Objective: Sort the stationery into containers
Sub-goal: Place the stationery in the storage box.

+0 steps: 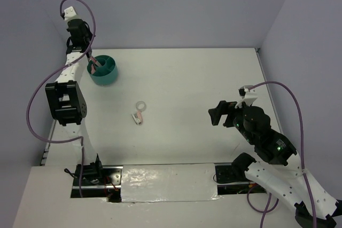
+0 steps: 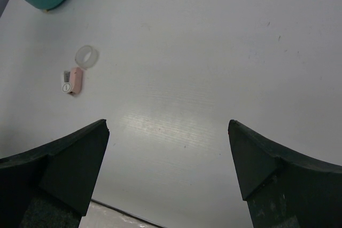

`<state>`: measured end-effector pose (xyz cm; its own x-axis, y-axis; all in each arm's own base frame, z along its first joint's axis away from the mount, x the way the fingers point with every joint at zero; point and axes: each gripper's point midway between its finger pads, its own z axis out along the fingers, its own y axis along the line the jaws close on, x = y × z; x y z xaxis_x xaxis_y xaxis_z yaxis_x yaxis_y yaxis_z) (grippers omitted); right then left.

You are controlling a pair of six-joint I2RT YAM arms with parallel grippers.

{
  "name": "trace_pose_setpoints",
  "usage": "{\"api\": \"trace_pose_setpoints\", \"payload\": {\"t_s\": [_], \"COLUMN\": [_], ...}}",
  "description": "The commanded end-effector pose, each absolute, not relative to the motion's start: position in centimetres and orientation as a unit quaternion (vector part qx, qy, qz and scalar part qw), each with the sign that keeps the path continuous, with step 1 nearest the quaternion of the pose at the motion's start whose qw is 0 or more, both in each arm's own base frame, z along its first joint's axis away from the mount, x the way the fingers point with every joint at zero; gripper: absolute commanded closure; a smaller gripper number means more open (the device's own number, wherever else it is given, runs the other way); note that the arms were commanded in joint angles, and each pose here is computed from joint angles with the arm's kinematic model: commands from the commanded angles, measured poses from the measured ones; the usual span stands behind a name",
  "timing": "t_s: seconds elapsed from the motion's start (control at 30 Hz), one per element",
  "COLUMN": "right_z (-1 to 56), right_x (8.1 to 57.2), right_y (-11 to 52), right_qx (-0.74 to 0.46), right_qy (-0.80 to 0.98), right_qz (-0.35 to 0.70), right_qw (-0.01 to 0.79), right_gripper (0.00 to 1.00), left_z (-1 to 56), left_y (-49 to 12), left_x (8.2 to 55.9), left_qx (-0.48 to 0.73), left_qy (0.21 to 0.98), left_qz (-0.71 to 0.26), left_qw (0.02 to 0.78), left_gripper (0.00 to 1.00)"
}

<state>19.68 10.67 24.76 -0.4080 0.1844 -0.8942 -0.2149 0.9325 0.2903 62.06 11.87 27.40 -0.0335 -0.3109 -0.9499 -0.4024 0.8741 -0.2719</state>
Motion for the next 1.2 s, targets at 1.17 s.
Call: {"api": "trace_pose_setpoints", "payload": {"t_s": [1.17], "right_z": [26.4], "right_x": [19.8], "right_y": [11.9], "right_qx": [-0.040], "right_qy": [0.798], "right_qz": [0.211], "right_qw": [0.562], "right_gripper": [0.00], "left_z": [21.1], "left_y": [9.0], "left_x": [62.8], "left_qx": [-0.203], "left_qy": [0.725], "left_qz": [-0.018], "left_qw": [0.658], "left_gripper": [0.86]}}
